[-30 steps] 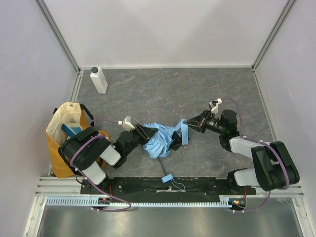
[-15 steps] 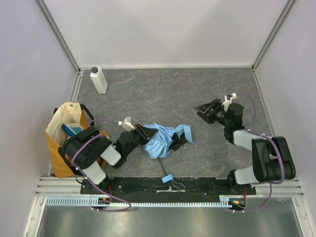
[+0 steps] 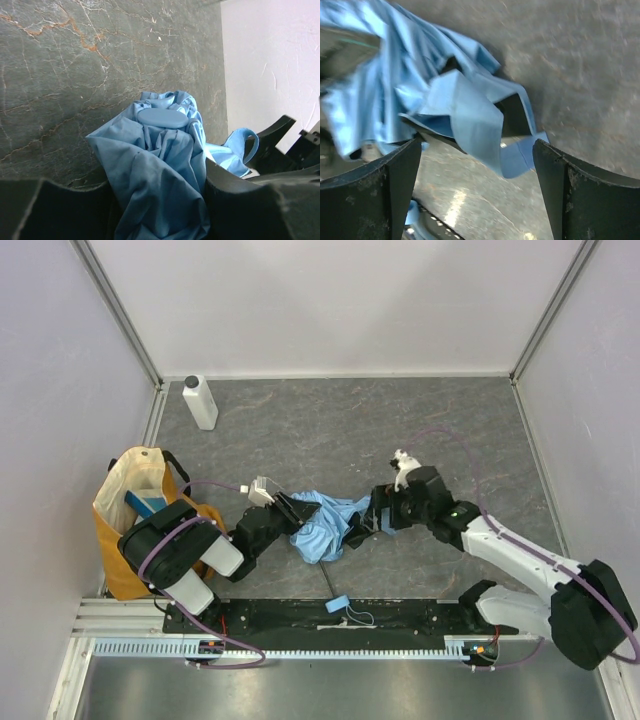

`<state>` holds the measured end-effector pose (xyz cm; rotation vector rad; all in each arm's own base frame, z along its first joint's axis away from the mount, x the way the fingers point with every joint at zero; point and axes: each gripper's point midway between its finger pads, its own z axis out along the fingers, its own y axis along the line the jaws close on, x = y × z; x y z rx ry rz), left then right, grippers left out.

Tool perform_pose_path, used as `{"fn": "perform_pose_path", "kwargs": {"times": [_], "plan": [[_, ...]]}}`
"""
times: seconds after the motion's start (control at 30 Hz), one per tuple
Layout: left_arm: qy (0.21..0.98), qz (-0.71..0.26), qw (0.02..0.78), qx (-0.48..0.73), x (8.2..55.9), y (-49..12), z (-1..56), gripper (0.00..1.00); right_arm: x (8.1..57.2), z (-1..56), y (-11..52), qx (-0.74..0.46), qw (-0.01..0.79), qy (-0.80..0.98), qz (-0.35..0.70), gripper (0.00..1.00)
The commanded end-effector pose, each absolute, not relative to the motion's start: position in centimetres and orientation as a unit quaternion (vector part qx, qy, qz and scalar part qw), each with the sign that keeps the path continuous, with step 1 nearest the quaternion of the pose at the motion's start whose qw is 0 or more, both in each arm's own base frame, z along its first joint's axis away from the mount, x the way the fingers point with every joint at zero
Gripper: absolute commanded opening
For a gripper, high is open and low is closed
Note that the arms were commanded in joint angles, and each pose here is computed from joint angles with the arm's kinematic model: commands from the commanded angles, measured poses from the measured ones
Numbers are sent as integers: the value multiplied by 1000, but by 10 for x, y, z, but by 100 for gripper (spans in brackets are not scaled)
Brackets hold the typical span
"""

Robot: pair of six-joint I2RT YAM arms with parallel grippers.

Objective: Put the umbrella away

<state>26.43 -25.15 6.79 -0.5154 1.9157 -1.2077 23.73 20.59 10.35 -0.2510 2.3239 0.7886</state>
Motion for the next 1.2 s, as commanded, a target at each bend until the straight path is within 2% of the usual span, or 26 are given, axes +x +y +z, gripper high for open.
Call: {"fn": "perform_pose_path", "kwargs": {"times": [0.0, 0.27, 0.4, 0.47, 0.57, 0.7, 0.77, 0.83, 0.93, 1.03, 1.17], "plan": [[745, -465, 441, -184, 270, -247, 79, 2, 250, 76, 163, -47, 353, 929, 96, 98], [752, -459, 433, -192, 269, -247, 73, 2, 317, 101, 114, 65, 451, 889, -37, 78], [758, -451, 426, -203, 270, -245, 68, 2, 355, 99, 74, 104, 448, 886, -63, 76], [763, -445, 420, -208, 270, -245, 66, 2, 361, 96, 54, 96, 436, 888, -108, 79], [766, -437, 419, -215, 271, -244, 66, 2, 358, 99, 50, 72, 416, 899, -114, 84], [780, -407, 417, -231, 273, -240, 57, 2, 338, 110, 74, 17, 396, 917, -54, 92], [785, -393, 413, -240, 273, -239, 51, 2, 324, 127, 95, -18, 412, 911, -25, 93], [790, -383, 411, -244, 273, -239, 48, 2, 305, 147, 134, -68, 441, 895, 26, 94], [798, -361, 408, -258, 273, -239, 41, 2, 267, 177, 212, -151, 481, 845, 179, 93], [804, -338, 404, -277, 273, -239, 38, 2, 234, 171, 263, -210, 488, 807, 258, 91], [819, -305, 389, -290, 270, -240, 30, 2, 205, 163, 317, -287, 510, 766, 267, 91]]}}
